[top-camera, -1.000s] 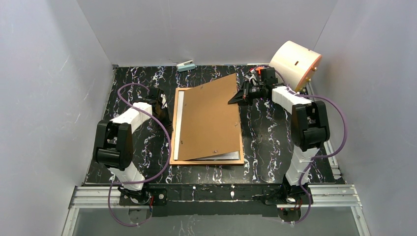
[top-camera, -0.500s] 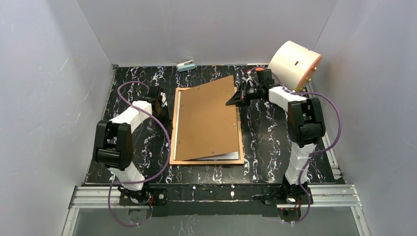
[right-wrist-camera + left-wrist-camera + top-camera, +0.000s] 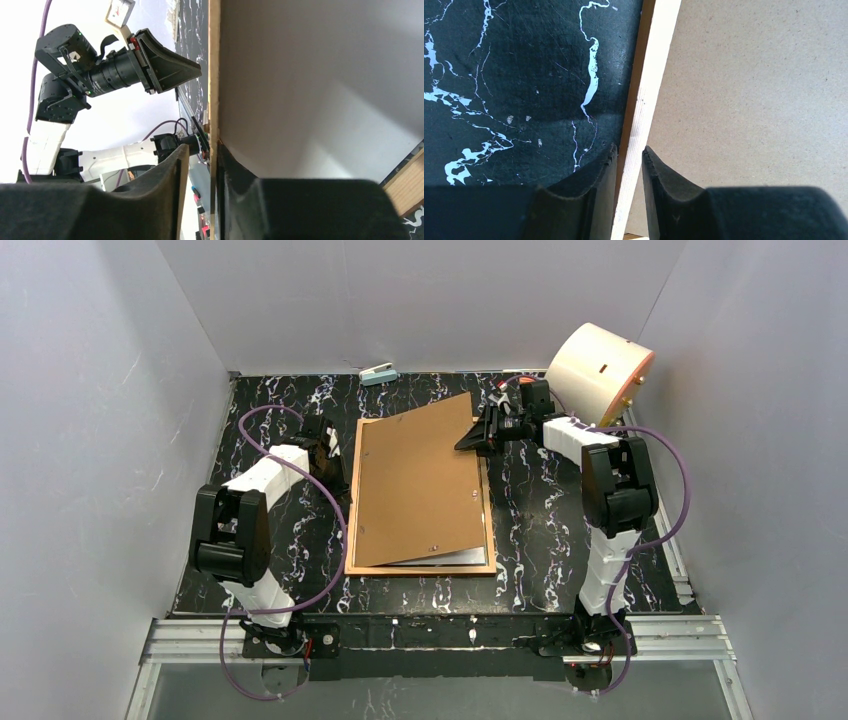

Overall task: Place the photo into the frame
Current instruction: Place the photo frame item in the photo frame.

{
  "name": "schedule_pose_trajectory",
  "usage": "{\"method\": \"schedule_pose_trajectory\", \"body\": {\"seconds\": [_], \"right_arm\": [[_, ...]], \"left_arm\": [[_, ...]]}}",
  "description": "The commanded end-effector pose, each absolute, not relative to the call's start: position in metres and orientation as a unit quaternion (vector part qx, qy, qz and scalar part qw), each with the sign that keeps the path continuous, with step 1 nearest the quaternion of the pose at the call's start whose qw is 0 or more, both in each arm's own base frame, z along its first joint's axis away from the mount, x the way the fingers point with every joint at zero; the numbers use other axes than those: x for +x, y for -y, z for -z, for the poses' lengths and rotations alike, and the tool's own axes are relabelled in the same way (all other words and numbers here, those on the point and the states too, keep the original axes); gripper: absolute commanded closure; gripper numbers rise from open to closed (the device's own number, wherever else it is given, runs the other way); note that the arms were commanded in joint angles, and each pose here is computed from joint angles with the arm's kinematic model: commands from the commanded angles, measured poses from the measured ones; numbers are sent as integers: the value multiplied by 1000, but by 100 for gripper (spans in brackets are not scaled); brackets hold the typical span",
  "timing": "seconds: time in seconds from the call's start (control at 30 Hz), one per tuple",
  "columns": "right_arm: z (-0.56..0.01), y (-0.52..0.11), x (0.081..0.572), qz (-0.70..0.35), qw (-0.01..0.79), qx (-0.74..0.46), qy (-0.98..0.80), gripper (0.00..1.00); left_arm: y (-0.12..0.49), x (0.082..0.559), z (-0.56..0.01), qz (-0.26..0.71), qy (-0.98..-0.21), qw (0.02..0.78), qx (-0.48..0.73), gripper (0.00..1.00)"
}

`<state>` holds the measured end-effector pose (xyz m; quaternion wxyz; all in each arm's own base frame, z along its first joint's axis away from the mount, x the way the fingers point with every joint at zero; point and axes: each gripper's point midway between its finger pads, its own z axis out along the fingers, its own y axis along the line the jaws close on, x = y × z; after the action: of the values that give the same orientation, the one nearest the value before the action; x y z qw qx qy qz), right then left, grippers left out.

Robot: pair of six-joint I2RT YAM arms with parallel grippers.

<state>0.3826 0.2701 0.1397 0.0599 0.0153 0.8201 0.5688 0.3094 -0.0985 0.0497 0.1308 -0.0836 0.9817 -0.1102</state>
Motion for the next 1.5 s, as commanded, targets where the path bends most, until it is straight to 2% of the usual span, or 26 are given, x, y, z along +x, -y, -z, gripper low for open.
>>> {"method": "schedule_pose_trajectory", "body": {"seconds": [0.0,0.2,0.4,0.67,1.33,1.4,1.47], "right_arm": [[-150,-274,383,-584,74,-7,-808,61],[-150,-269,386,-556,119,-12,-823,44],[-129,-260,377,-511,115,-4,-852,35],[-111,-257,356,-475,107,-5,-873,33],[-91,-273,371,-402,109,-31,-908,31],[-90,-271,370,-386,110,-33,-915,27],[-93,-270,371,-379,115,-34,-918,17]], "left_arm": [[96,309,-62,111,-981,141,-80,75],[95,308,-60,107,-981,141,-79,73],[94,306,-57,106,-981,138,-80,72],[95,306,-57,108,-981,140,-80,71],[96,305,-55,111,-981,141,-79,70],[95,305,-55,110,-981,142,-78,69],[95,305,-54,110,-981,142,-79,69]]}}
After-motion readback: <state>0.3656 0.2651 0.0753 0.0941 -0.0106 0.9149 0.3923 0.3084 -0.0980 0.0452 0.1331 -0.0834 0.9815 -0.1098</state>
